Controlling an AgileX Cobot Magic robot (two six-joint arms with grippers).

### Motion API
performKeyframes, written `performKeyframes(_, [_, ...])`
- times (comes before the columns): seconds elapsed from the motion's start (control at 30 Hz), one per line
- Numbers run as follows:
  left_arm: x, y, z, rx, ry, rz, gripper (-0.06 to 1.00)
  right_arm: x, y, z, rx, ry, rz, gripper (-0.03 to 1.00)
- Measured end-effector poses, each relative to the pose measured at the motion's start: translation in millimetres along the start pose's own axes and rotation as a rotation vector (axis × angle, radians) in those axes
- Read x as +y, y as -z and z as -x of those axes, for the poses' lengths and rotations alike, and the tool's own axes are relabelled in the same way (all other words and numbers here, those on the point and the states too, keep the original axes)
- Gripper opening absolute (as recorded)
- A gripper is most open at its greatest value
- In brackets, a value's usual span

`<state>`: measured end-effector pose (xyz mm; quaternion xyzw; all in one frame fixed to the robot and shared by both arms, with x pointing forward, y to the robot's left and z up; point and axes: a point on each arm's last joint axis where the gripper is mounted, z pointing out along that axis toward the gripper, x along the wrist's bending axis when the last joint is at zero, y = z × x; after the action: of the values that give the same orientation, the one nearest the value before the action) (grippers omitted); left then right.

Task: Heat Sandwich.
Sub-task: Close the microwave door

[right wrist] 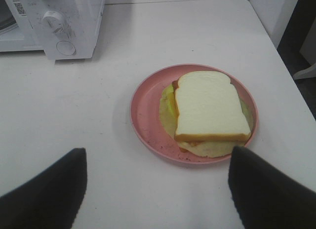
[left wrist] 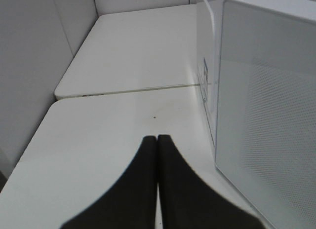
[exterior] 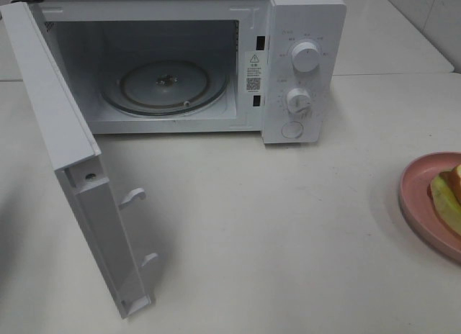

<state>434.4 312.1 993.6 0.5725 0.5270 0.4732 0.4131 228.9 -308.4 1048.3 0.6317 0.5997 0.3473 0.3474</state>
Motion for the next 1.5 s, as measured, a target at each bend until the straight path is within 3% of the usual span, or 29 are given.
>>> performKeyframes(0.33, [-10.4,-26.8,9.6,-0.105,0.033,0.016,0.00,0.0,0.0,0.0,0.000,0.000,0.000,0.76])
performKeyframes(0.63, [-14.6,-49.3,23.0,-0.259,0.036,0.048,0.00,0.0,0.0,0.0,0.000,0.000,0.000,0.76])
performKeyframes(0.83, [-20.3,-53.9,30.7,-0.303,0.045,0.043,0.00,0.0,0.0,0.0,0.000,0.000,0.000,0.76])
performKeyframes(0.97, [-23.9,-55.7,48.8,-0.365,0.019,0.041,0.00,0.0,0.0,0.0,0.000,0.000,0.000,0.76])
performKeyframes(1.5, [-22.9,-71.9,85.7,-0.428,0.033,0.036,0.00,0.0,0.0,0.0,0.000,0.000,0.000,0.76])
